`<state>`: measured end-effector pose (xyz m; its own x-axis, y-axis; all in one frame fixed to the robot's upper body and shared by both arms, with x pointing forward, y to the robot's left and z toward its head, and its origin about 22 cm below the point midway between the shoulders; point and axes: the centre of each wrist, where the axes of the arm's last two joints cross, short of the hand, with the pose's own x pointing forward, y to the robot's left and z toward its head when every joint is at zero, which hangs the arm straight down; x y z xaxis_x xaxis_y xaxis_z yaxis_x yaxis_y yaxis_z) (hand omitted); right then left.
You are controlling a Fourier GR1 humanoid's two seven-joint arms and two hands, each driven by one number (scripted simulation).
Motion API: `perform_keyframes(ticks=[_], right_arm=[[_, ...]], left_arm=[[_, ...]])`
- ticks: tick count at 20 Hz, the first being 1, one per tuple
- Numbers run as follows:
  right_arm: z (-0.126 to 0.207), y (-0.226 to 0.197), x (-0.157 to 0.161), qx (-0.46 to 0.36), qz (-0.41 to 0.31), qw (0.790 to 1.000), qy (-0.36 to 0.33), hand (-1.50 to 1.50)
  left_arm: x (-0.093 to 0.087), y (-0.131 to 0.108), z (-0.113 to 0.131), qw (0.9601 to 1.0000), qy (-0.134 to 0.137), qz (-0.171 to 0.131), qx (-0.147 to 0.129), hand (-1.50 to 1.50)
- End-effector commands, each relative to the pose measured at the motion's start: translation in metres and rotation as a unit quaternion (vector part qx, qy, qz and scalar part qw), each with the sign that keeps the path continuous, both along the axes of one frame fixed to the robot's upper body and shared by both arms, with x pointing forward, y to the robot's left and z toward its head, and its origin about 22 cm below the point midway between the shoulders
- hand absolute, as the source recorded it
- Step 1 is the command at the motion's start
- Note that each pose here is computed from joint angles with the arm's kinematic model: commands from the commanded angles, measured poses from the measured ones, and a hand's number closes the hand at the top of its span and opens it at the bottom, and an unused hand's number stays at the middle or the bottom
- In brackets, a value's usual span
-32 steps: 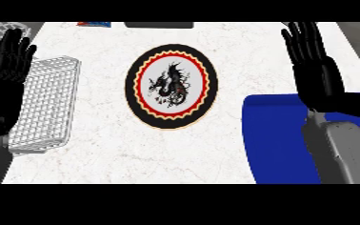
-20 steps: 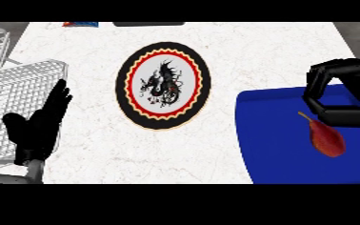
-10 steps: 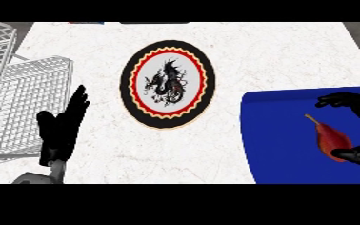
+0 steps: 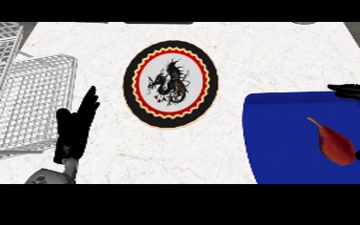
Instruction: Pick the pear from the tray and place it in the plate
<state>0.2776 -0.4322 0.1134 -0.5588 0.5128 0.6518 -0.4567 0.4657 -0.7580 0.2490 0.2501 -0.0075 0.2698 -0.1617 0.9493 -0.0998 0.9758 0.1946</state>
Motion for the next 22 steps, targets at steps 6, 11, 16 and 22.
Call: perform_keyframes(ticks=[6, 11, 16, 22], right_arm=[[0.005, -0.012, 0.005, -0.172, 0.115, 0.977, 0.06, -1.5], [-0.014, -0.001, 0.01, -0.213, 0.141, 0.964, 0.08, -1.5], [-0.024, 0.004, 0.027, -0.231, 0.144, 0.959, 0.085, -1.5], [-0.041, -0.001, 0.034, -0.231, 0.144, 0.958, 0.085, -1.5]], left_arm=[[0.006, -0.008, 0.008, 0.9999, 0.0, -0.015, -0.004, 0.0], [-0.001, 0.0, -0.002, 1.0, 0.008, 0.0, 0.004, 0.0], [0.011, 0.001, -0.008, 0.9999, 0.009, 0.012, 0.006, 0.0], [0.001, 0.003, -0.007, 1.0, 0.0, 0.002, 0.005, 0.0]])
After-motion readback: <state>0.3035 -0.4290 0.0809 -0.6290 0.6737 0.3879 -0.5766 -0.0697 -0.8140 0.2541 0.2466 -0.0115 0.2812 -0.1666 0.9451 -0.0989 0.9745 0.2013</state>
